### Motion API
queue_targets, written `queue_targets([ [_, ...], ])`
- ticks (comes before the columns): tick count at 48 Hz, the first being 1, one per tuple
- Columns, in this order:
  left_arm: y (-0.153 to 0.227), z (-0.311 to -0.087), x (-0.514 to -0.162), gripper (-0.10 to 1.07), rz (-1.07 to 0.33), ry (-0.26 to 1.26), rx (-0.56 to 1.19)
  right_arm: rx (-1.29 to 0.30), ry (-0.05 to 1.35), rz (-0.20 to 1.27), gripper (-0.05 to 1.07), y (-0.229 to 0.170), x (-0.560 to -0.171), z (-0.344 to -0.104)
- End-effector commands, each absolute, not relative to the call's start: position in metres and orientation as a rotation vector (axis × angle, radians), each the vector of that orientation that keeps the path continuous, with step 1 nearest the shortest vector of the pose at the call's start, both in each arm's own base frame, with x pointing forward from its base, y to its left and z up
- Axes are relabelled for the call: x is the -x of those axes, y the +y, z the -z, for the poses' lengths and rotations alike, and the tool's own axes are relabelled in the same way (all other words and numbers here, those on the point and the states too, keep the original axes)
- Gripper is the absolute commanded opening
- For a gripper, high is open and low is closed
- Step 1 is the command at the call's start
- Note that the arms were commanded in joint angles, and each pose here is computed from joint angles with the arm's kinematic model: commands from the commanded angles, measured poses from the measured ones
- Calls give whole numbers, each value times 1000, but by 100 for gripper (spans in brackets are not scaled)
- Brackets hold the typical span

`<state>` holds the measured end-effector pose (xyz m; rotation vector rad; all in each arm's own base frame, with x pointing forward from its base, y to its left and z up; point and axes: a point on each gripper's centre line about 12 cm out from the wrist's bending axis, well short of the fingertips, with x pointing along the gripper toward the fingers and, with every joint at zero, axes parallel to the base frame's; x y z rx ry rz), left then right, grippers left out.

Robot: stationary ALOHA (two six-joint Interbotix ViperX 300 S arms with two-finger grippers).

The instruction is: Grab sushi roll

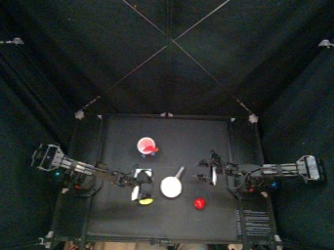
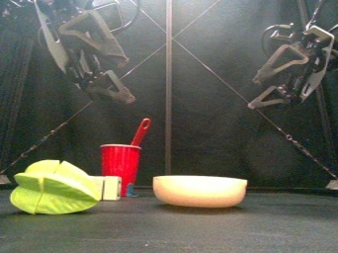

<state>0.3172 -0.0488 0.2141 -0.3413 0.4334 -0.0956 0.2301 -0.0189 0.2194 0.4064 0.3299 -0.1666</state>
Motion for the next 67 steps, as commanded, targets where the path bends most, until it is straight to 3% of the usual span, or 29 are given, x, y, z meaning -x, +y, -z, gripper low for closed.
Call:
queue_targets([
  [1,-42,-225,-310,100,90,347,385,-413,300,168,99,-20,-235,-230],
  [16,-23,-213,-283,100,38,325,405,-412,337,179,99,-22,-241,-222],
  [35,8,-171,-265,100,-86,447,362,-361,386,197,99,-29,-251,-212],
  [43,14,-161,-267,100,-89,498,264,-353,382,196,99,-29,-252,-214],
  [58,28,-162,-282,100,-79,678,-1,-344,378,195,99,-30,-252,-215],
  [67,32,-140,-293,100,-75,777,-28,-342,384,194,100,-29,-251,-212],
])
